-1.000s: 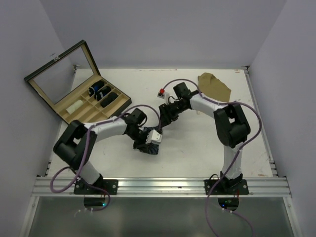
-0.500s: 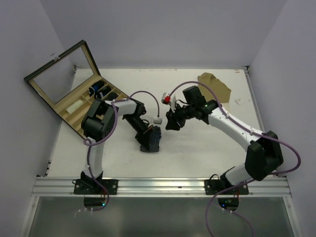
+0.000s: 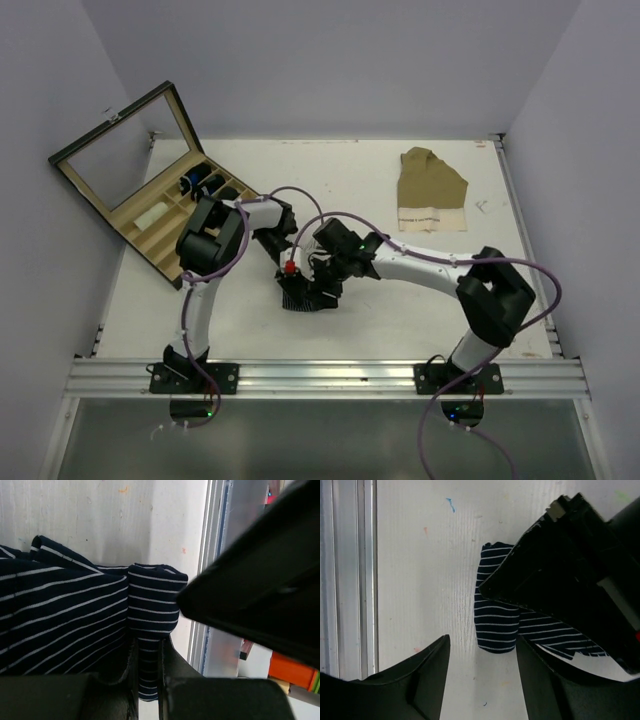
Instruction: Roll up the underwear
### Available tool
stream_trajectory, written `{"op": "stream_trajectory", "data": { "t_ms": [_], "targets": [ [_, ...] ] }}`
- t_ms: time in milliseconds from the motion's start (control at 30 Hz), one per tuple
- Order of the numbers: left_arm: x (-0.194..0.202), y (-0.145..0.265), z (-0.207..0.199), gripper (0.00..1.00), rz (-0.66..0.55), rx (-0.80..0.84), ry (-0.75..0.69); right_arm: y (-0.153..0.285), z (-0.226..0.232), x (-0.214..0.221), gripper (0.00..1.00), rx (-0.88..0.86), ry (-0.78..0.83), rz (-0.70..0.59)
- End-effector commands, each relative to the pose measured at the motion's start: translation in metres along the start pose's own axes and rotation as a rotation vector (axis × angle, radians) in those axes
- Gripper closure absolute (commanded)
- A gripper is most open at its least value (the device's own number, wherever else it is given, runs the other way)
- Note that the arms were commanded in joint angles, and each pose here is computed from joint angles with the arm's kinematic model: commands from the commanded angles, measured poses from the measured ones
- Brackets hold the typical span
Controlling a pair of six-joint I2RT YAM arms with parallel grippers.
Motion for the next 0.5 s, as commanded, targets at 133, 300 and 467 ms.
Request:
{"op": "stream_trajectory", "data": {
  "t_ms": [133, 300, 467],
  "targets": [
    [0.049, -0.001, 0.064, 1.0, 0.276, -0.174, -0.122, -0.034, -0.007, -0.007, 0.4, 0.008, 0.081, -0.005],
    [0.046, -0.001, 0.064, 1.0, 0.265, -0.185, -0.126, -0.05, -0.009, 0.005, 0.61, -0.023, 0.052, 0.033],
    [0.037, 0.004, 0.063, 0.93, 0.211, -0.212, -0.132, -0.06, -0.002, 0.023, 1.0, -0.102, 0.006, 0.079]
  ]
}}
Point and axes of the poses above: each gripper's point midway between its finger pads, its own y axis back along the fingers, its own z axis along the line the jaws close on, x = y × z, the point moved 3 cm from there along y, back along the fingers, and after that the axes turned 15 degrees about -y, right-handed, at the moved point
